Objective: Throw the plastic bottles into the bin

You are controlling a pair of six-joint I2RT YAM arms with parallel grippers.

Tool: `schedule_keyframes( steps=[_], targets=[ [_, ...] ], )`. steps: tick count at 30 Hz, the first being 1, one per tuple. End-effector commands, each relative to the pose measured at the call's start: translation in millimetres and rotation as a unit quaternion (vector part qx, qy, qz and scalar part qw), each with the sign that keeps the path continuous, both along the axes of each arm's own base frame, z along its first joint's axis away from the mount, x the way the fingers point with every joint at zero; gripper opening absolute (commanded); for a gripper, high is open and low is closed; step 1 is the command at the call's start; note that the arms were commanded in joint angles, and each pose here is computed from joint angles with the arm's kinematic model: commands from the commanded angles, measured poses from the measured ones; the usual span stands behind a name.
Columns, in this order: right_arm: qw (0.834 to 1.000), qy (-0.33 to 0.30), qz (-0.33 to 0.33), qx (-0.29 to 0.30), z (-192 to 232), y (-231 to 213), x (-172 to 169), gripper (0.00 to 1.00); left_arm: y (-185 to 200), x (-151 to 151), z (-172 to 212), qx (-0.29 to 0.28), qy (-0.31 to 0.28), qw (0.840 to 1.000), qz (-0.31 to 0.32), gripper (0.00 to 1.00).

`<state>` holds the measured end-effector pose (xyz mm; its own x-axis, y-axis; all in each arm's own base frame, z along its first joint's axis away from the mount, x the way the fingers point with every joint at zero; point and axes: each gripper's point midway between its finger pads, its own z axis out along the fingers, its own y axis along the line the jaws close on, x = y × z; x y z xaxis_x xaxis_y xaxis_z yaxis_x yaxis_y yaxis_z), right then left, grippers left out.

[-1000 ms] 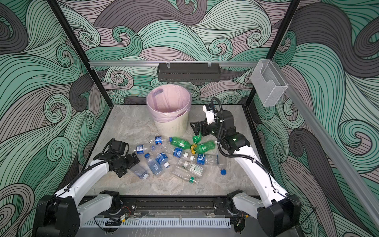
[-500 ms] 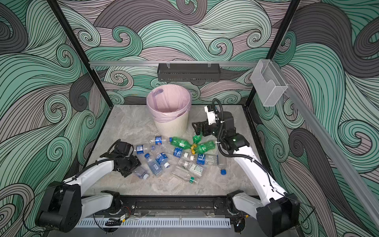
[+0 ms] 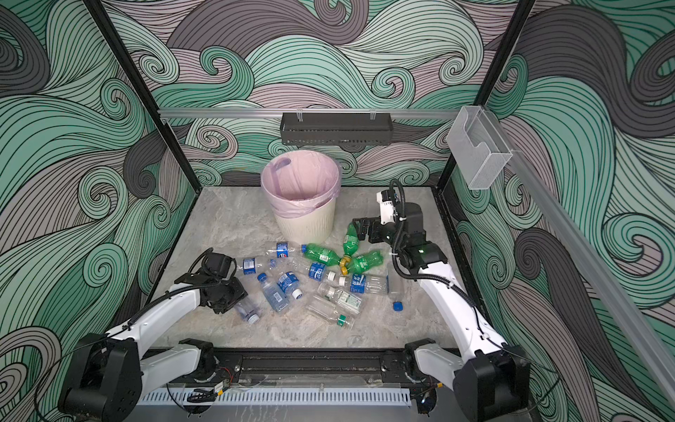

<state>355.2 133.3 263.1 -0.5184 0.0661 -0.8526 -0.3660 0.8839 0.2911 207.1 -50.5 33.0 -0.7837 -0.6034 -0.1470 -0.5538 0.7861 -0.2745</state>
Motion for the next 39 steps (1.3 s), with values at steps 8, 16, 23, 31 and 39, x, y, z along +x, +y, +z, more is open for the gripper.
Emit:
schedule_keyframes(
  steps=[8,16,23,31,39],
  targets=[
    [0.997,0.040,-0.061,-0.010,-26.8,-34.3,1.1,1.00,8.5,9.3,65.2,0.052,-0.059,0.994,-0.076,0.46],
    [0.994,0.065,-0.072,-0.048,-49.8,-45.7,-6.5,1.00,4.8,34.8,112.0,0.078,-0.161,0.974,-0.141,0.44],
    [0.993,0.074,-0.072,-0.061,-57.5,-48.3,-8.4,1.00,-16.5,67.8,172.1,0.066,-0.280,0.937,-0.200,0.44],
    [0.994,0.082,-0.054,-0.044,-59.5,-40.4,-11.8,1.00,-65.2,161.7,350.5,0.001,-0.457,0.860,-0.228,0.47],
    [0.994,0.090,-0.046,-0.030,-58.2,-36.0,-16.5,1.00,-113.0,281.5,506.6,-0.087,-0.566,0.798,-0.190,0.99]
  ],
)
